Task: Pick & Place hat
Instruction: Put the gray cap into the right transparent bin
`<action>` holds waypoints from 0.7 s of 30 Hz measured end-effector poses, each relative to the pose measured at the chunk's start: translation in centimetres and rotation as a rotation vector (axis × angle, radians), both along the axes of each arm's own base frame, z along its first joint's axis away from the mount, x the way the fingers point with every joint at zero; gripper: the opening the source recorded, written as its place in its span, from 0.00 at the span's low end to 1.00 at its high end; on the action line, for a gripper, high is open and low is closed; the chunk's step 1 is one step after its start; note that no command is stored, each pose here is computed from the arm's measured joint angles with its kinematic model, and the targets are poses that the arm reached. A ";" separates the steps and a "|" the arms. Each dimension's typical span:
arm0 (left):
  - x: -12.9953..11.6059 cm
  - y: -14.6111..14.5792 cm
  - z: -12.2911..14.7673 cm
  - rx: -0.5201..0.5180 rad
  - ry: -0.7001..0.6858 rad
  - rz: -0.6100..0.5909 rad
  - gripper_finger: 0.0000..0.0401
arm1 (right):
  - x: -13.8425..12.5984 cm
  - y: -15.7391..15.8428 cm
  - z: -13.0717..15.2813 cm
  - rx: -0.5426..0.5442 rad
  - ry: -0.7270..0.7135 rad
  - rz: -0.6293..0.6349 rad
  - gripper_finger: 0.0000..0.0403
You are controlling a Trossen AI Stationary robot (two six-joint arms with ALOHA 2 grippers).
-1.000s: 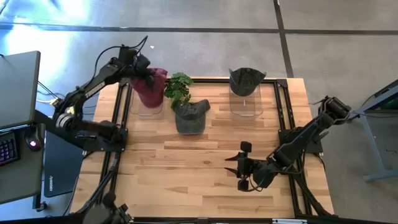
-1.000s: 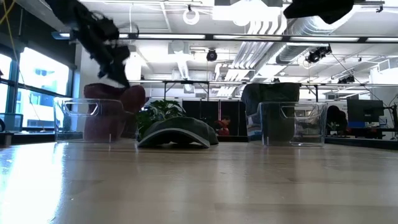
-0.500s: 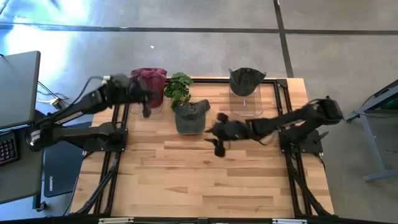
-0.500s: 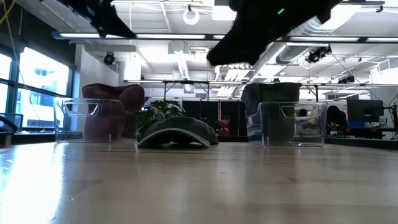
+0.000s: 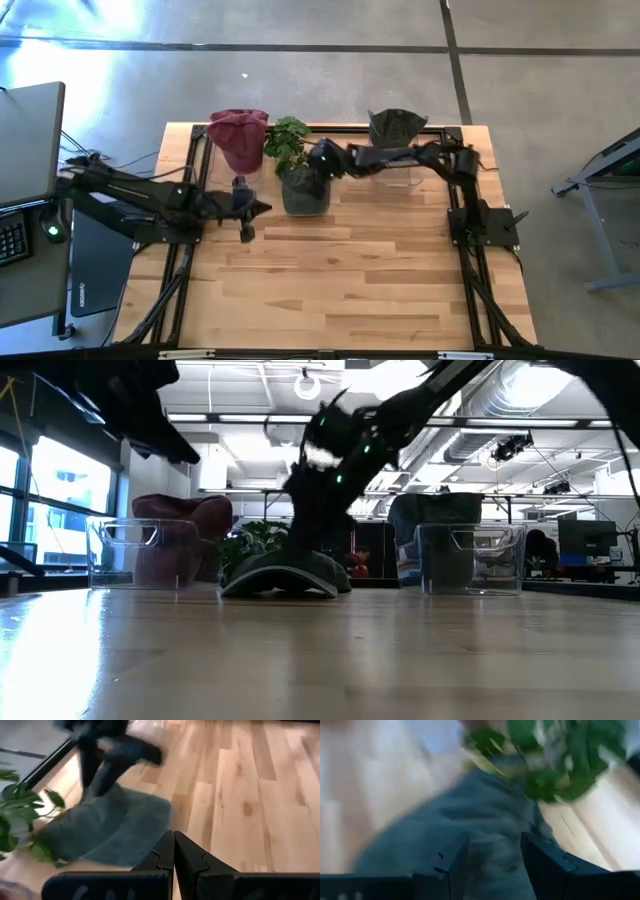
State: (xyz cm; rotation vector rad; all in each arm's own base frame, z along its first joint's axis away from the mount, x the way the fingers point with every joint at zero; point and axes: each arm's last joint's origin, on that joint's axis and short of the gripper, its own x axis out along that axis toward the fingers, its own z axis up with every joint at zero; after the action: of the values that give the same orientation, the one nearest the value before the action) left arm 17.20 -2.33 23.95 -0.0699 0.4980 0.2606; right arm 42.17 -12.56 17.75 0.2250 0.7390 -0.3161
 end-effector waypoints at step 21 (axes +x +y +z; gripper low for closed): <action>4.0 -9.4 -6.4 0.069 0.164 -0.453 0.00 | -3.6 15.0 6.3 0.149 0.332 0.438 0.28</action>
State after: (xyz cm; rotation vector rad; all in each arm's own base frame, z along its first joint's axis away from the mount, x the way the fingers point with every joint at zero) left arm 21.17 -11.69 17.51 0.1326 0.6518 -0.1623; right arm 38.60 2.46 24.05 0.1465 1.1171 0.1243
